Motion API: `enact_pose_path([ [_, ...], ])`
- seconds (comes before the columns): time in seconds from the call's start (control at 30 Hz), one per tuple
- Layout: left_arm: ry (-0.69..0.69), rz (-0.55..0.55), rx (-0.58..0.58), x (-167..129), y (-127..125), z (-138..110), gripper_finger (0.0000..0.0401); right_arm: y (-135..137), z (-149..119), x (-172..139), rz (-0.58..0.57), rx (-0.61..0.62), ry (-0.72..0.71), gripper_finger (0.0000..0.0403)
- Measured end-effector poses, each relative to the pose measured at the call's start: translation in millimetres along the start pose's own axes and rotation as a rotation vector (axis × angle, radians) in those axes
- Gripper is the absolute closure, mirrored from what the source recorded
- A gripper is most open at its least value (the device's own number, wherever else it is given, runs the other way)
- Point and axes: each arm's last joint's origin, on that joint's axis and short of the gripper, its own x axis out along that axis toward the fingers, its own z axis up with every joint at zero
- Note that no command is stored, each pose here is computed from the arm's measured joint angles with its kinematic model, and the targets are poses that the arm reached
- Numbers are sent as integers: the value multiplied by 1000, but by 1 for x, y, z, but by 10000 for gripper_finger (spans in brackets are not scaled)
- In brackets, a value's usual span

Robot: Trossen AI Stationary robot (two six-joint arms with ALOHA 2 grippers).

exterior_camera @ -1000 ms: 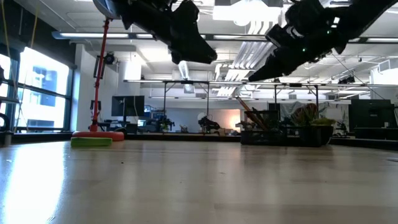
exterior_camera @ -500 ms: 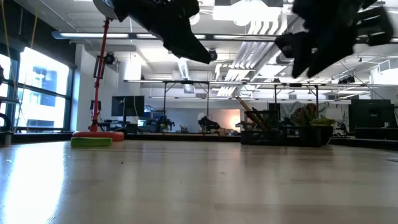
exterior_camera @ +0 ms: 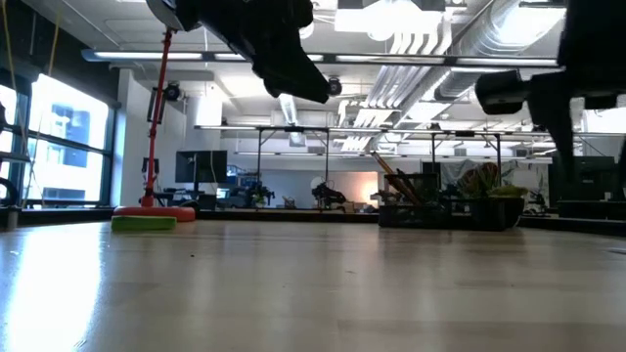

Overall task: Pick and place office supplies into organizer
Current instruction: Put the green scissors into the black desk organizer

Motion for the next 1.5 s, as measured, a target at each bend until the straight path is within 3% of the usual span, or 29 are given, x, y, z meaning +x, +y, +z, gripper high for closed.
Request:
enact_pose_path([
  [0.27,21,-76,31,2,-40,0,217,27,60,5,31,-73,-12,284],
  [0.43,15,-92,86,1,-62,0,217,49,85,17,115,-98,96,284],
  [0.63,-5,-73,74,0,-75,2,217,69,93,32,189,-113,147,284],
  [0.9,-82,-49,-38,-1,-78,9,217,84,98,34,124,-221,121,284],
  [1.27,-83,-19,-260,-2,-79,9,217,106,82,52,48,-292,123,284],
  [1.5,-86,-18,-279,-2,-82,9,217,107,79,56,32,-291,119,304],
])
